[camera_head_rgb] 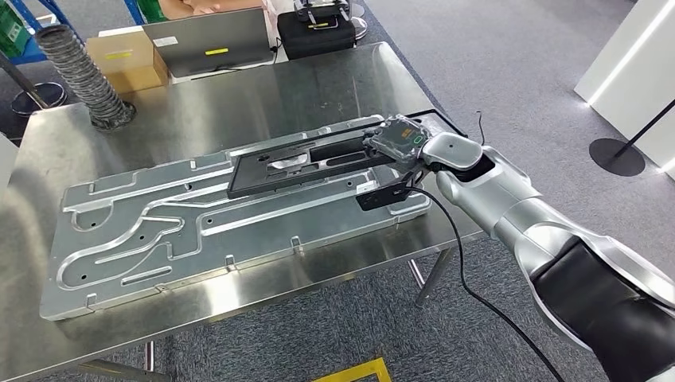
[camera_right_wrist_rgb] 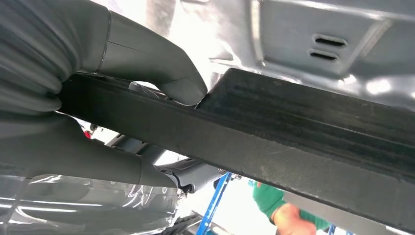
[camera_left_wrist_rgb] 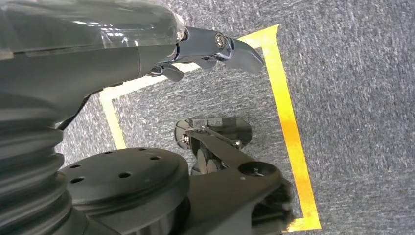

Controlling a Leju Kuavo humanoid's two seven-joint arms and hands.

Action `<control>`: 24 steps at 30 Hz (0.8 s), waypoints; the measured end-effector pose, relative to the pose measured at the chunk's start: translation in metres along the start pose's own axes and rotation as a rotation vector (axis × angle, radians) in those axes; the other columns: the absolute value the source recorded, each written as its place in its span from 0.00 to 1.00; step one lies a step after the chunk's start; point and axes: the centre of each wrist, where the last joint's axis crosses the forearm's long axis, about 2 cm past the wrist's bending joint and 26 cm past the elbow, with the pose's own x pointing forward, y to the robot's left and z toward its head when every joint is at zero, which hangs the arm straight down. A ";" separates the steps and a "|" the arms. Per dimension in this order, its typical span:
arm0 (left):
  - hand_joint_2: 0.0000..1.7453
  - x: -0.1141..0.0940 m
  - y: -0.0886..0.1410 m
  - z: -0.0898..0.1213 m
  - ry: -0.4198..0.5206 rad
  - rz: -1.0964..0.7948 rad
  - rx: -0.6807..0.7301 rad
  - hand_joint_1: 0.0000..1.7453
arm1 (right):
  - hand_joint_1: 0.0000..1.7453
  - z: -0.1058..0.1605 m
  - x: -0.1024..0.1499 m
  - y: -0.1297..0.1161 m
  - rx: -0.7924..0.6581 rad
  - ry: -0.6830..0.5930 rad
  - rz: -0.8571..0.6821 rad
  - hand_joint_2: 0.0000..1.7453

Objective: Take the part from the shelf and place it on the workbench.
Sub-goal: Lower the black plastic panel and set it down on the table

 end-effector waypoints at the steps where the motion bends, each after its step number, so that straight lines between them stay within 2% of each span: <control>1: 1.00 0.000 0.000 0.000 0.000 0.001 0.001 0.00 | 1.00 0.002 -0.002 0.002 0.006 0.002 0.003 1.00; 10: 1.00 0.001 0.001 0.000 0.000 0.013 0.013 0.00 | 1.00 0.006 -0.011 0.001 0.017 0.014 0.014 1.00; 20: 1.00 0.001 0.001 0.000 0.000 0.017 0.016 0.00 | 1.00 -0.009 0.000 -0.010 0.001 0.008 0.003 1.00; 24: 1.00 0.001 0.001 0.000 0.002 0.017 0.017 0.00 | 0.00 -0.009 -0.002 -0.010 0.007 0.028 -0.003 0.00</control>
